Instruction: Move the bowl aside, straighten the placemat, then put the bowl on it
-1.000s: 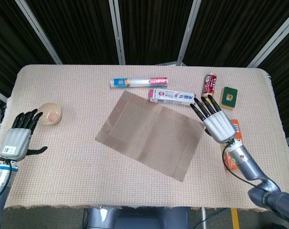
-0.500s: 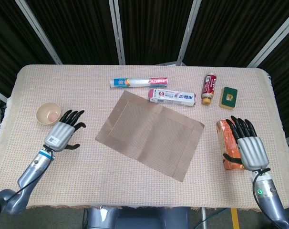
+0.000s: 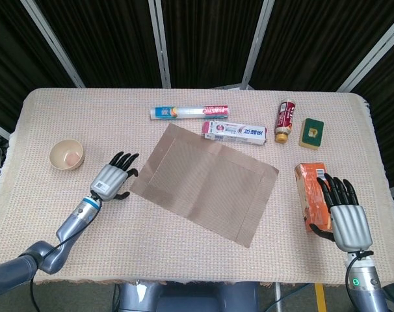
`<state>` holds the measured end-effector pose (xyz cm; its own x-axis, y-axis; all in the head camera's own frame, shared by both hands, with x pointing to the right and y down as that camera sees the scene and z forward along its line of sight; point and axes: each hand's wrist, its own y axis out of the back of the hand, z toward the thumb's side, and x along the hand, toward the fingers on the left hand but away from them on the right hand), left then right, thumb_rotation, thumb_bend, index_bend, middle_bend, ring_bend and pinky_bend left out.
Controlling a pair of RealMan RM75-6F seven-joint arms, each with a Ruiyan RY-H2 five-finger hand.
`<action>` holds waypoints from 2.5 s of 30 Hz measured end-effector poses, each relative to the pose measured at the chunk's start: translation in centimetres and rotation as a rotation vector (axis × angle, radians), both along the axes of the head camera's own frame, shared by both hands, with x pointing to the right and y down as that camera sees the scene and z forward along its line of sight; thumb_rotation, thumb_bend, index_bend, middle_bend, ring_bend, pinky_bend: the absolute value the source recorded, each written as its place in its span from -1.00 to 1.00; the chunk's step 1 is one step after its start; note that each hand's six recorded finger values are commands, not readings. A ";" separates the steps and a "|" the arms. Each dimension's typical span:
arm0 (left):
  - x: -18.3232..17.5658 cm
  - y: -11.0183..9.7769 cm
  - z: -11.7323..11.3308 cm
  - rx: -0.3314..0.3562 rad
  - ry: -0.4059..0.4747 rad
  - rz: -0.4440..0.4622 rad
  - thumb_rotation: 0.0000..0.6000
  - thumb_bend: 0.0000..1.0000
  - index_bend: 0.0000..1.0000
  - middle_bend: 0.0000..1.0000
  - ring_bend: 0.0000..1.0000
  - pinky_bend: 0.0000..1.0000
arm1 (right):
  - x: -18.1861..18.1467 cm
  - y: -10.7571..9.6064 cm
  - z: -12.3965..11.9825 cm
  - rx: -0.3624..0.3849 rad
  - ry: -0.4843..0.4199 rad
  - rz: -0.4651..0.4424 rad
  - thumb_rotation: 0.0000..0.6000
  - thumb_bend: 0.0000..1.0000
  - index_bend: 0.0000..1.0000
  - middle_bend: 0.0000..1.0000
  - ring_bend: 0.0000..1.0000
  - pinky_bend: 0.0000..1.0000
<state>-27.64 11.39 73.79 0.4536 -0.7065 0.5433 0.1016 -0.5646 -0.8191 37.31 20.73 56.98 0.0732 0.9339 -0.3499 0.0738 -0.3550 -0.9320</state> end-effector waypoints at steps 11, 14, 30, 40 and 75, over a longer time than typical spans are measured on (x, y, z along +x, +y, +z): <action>1.2 0.0 1.9 -0.018 -0.015 0.020 1.00 -0.44 -0.28 -1.00 -1.00 -1.00 | 0.0 -0.1 0.2 -0.007 -0.005 0.003 1.00 -1.00 -1.00 -1.00 -1.00 -1.00; 1.0 0.1 2.1 -0.017 -0.020 0.023 1.00 -0.44 -0.28 -1.00 -1.00 -1.00 | 0.1 -0.1 0.3 -0.008 -0.004 0.003 1.00 -1.00 -1.00 -1.00 -1.00 -1.00; -0.4 0.3 1.5 -0.015 -0.013 0.024 1.00 -0.44 -0.29 -1.00 -1.00 -1.00 | 0.3 -0.2 0.5 -0.020 -0.015 0.011 1.00 -1.00 -1.00 -1.00 -1.00 -1.00; -0.3 0.8 2.6 -0.037 -0.037 0.021 1.00 -0.43 -0.29 -1.00 -1.00 -1.00 | 0.4 -0.3 0.1 -0.010 -0.019 0.015 1.00 -1.00 -1.00 -1.00 -1.00 -1.00; 3.2 0.9 2.3 -0.028 0.039 0.023 1.00 0.11 0.23 -1.00 -1.00 -1.00 | 0.7 -0.6 -0.4 -0.004 -0.041 0.011 1.00 -1.00 -1.00 -1.00 -1.00 -1.00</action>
<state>-24.42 12.32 76.10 0.4908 -0.6802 0.5445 0.0832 -0.5855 -0.8064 37.96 20.15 56.54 0.0772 0.9333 -0.3507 0.1161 -0.3577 -0.9266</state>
